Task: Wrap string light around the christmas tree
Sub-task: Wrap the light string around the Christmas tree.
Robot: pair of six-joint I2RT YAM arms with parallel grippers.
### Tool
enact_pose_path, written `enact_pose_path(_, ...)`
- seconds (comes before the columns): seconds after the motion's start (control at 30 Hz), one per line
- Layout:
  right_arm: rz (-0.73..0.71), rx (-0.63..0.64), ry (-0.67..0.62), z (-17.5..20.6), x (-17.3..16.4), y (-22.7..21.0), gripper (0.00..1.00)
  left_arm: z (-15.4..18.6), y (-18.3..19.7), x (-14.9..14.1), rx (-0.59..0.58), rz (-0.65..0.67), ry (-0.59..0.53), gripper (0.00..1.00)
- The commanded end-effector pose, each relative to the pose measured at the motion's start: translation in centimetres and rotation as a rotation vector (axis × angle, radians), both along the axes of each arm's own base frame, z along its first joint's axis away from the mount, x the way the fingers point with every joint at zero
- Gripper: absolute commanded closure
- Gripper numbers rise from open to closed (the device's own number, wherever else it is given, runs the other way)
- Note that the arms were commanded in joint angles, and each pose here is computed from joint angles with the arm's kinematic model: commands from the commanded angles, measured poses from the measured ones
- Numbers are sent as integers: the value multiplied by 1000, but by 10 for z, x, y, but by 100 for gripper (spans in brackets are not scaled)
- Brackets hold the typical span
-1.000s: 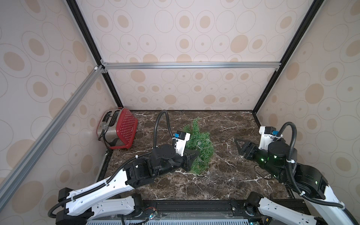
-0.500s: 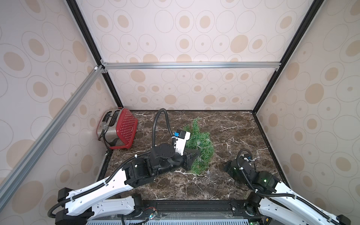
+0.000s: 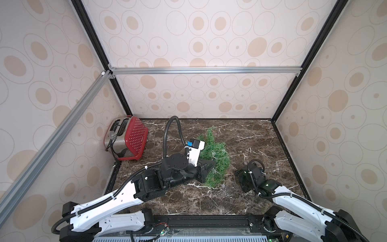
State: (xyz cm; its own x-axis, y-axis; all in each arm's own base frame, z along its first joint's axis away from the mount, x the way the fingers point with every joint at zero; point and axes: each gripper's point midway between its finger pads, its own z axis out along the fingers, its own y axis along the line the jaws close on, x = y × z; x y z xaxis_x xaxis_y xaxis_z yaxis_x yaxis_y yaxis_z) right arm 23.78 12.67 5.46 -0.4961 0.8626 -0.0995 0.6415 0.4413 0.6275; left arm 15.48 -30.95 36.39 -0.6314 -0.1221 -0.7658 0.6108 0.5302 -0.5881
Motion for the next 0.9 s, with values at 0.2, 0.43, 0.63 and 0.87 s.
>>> enact_pose_path(0.2, -79, 48, 20, -24, 31, 1, 39, 21, 3, -4, -45, -1, -1, 100)
enact_pose_path(0.43, -138, 60, -7, -43, 53, -12, 68, 20, 9, -4, -42, 12, 1, 100)
enact_pose_path(0.63, -114, -18, -129, -11, 65, -30, 100, 16, 17, -4, -25, 34, -3, 100)
enact_pose_path(0.87, -32, -275, -362, 116, 51, -64, 100, 0, 24, 3, 22, 79, -14, 100)
